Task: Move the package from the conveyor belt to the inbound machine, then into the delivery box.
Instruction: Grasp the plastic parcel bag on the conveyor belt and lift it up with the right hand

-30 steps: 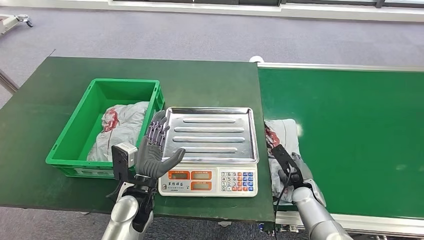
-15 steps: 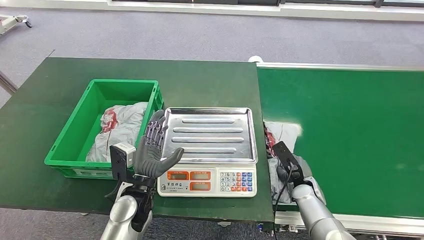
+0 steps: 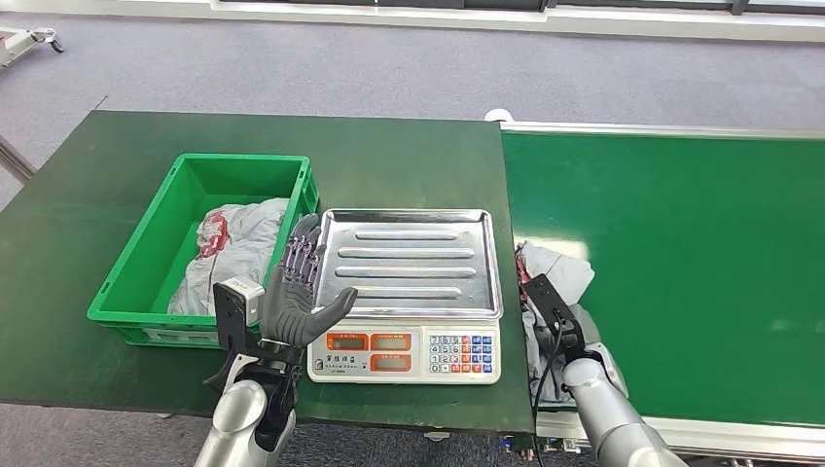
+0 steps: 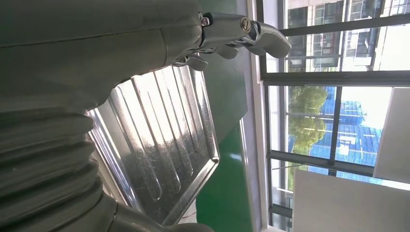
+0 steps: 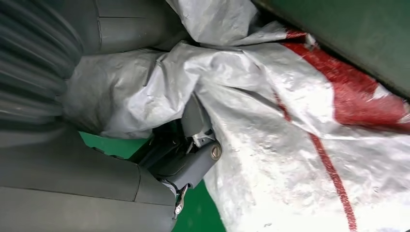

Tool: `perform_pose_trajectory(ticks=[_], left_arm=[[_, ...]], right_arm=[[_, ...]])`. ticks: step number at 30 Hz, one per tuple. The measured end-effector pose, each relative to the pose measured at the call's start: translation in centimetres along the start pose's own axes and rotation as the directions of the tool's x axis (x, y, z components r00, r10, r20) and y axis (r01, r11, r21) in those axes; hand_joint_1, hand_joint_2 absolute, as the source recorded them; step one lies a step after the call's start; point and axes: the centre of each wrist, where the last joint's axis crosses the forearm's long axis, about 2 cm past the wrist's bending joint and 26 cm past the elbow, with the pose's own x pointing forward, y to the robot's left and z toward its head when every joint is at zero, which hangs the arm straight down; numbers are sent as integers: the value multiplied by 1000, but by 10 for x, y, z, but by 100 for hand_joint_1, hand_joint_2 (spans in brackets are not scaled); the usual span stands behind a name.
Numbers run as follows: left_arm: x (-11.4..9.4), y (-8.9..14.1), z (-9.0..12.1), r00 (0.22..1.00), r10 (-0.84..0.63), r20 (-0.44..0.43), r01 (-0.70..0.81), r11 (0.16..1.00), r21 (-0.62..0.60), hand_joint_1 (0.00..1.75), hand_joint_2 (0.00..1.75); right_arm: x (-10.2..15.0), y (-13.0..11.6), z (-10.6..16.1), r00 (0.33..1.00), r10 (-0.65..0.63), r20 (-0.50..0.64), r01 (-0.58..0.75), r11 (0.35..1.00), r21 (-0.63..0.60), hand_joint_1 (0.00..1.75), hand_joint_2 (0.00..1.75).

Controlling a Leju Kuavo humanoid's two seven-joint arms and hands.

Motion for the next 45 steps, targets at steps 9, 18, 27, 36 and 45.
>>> perform_pose_trajectory(ticks=[9,18,27,36,45], left_arm=[[0,0,0,1000,-1,0,1,1000,0,0,175],[0,0,0,1000,-3,1,3,1000,1,0,175],[-1,-2,7,998,-59,19,59,998,16,0,175],[0,-4,7,998,-59,22,58,998,14,0,175],[0,-6,6,998,-55,22,55,998,10,0,175]], right_arm=[[1,1,0,1000,-2,3,2,1000,2,175,175],[1,1,0,1000,-11,11,12,1000,-6,175,175],[93,-70,34,820,131,557,225,821,-525,175,175],[113,-77,58,711,183,679,314,781,-539,175,175],[115,-79,62,697,187,692,324,779,-537,175,175]])
